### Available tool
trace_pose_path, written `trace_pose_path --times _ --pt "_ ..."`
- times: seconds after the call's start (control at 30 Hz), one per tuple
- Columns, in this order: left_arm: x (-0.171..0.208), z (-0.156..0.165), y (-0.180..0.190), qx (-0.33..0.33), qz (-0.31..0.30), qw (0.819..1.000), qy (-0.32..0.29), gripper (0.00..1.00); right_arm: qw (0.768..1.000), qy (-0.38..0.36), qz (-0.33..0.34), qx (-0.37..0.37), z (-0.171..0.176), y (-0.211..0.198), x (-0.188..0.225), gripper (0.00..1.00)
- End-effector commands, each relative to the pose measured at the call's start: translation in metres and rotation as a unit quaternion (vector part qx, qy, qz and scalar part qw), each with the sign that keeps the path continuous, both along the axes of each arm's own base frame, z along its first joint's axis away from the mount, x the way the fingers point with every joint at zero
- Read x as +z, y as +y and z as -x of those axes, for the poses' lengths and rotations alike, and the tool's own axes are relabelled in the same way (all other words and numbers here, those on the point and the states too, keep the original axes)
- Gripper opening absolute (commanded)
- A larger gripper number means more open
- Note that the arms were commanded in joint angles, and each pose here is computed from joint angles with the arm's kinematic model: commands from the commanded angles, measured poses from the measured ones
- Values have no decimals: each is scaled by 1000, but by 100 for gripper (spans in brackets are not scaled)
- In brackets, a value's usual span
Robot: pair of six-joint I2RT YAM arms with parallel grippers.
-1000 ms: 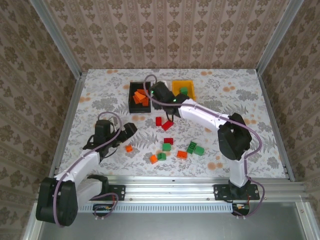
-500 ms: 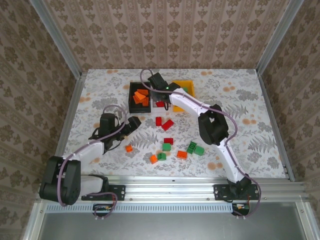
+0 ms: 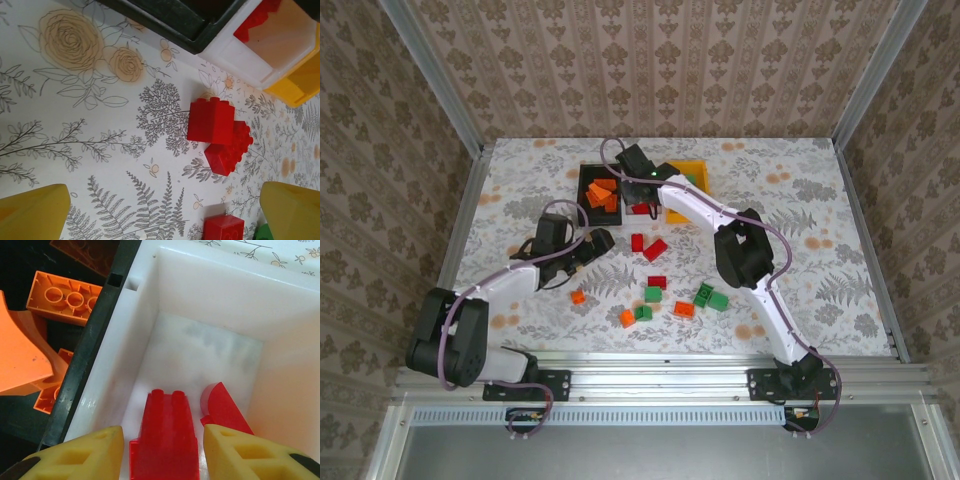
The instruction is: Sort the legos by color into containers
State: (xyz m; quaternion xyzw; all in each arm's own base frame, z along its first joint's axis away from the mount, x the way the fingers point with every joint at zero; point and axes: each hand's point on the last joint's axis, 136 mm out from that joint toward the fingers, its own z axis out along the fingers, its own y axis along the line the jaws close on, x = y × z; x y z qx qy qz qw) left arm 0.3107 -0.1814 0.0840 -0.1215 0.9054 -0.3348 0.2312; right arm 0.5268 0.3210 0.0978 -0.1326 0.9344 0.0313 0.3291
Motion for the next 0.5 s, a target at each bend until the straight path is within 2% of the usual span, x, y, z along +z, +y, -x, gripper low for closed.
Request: trace_pose_path --times 0.0,0.13,0.27,0.37,0.47 --pt "8 -1 -1 -10 -15 1000 -12 100 1000 -17 -4 8 0 -2 30 47" --pt "15 1 2 -8 -21 999 -26 100 999 -27 -19 3 12 -7 49 47" --pt "22 8 23 11 -66 997 -42 100 997 -53 -56 -8 47 -15 71 53" --pt "20 19 39 23 -98 994 -41 100 996 -51 -67 -12 82 -18 68 57" --pt "13 34 54 34 -123 991 -31 100 997 -24 -72 -16 110 -15 47 61"
